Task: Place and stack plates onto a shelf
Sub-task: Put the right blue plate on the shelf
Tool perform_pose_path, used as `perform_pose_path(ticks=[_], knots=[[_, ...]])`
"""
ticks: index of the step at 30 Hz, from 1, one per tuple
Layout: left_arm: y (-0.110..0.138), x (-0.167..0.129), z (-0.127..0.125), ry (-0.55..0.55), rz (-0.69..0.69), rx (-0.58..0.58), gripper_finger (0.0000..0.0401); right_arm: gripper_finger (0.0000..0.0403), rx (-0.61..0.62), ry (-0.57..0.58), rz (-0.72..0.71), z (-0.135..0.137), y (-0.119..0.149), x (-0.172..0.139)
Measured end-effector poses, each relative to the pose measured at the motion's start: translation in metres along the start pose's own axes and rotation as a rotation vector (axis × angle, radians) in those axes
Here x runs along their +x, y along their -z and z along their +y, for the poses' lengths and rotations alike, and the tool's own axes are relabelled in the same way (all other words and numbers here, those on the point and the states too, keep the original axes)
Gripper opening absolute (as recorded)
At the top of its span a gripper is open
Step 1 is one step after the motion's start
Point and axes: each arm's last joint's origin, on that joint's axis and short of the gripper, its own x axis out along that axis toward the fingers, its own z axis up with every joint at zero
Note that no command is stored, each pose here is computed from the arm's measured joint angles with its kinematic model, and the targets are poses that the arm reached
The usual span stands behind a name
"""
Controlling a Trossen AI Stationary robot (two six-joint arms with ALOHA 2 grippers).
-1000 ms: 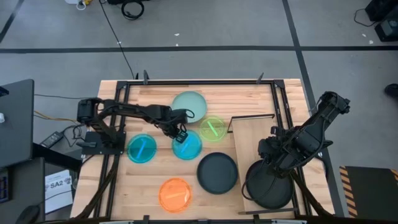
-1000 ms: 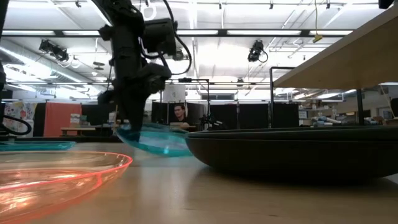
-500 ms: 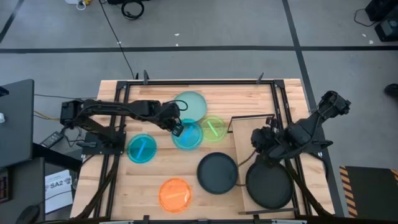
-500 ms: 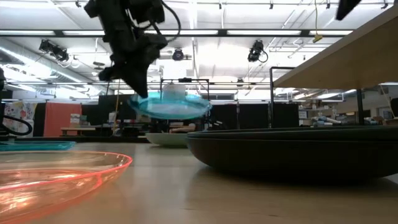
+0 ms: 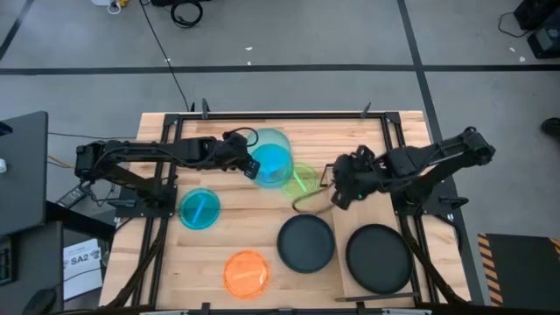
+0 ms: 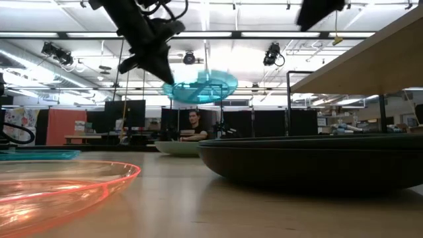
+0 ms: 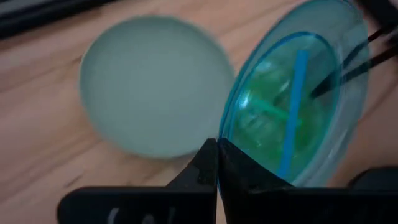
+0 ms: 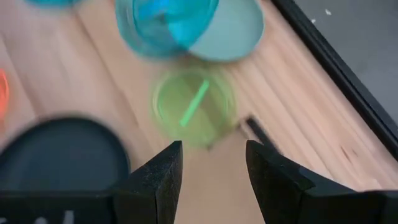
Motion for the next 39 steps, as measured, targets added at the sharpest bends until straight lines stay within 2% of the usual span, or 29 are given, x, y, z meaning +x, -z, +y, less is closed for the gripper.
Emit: perform_pose_path(ticks=[10, 17, 28, 39], knots=[[-0.015, -0.002, -0.013, 0.113, -0.165, 0.034, 0.0004, 0.0183, 0.214, -0.02, -0.195, -0.027, -0.049, 0.022], [-0.02, -0.003, -0.016, 0.151, -0.212, 0.026, 0.0004, 0.0183, 0.302, -0.096, -0.236, -0.044, -0.067, 0.03], [-0.027, -0.006, -0.022, 0.209, -0.282, -0.006, 0.0004, 0.017, 0.344, -0.09, -0.251, -0.056, -0.074, 0.035], [-0.03, -0.007, -0.024, 0.234, -0.312, -0.02, 0.0004, 0.0146, 0.32, -0.088, -0.253, -0.056, -0.074, 0.034]])
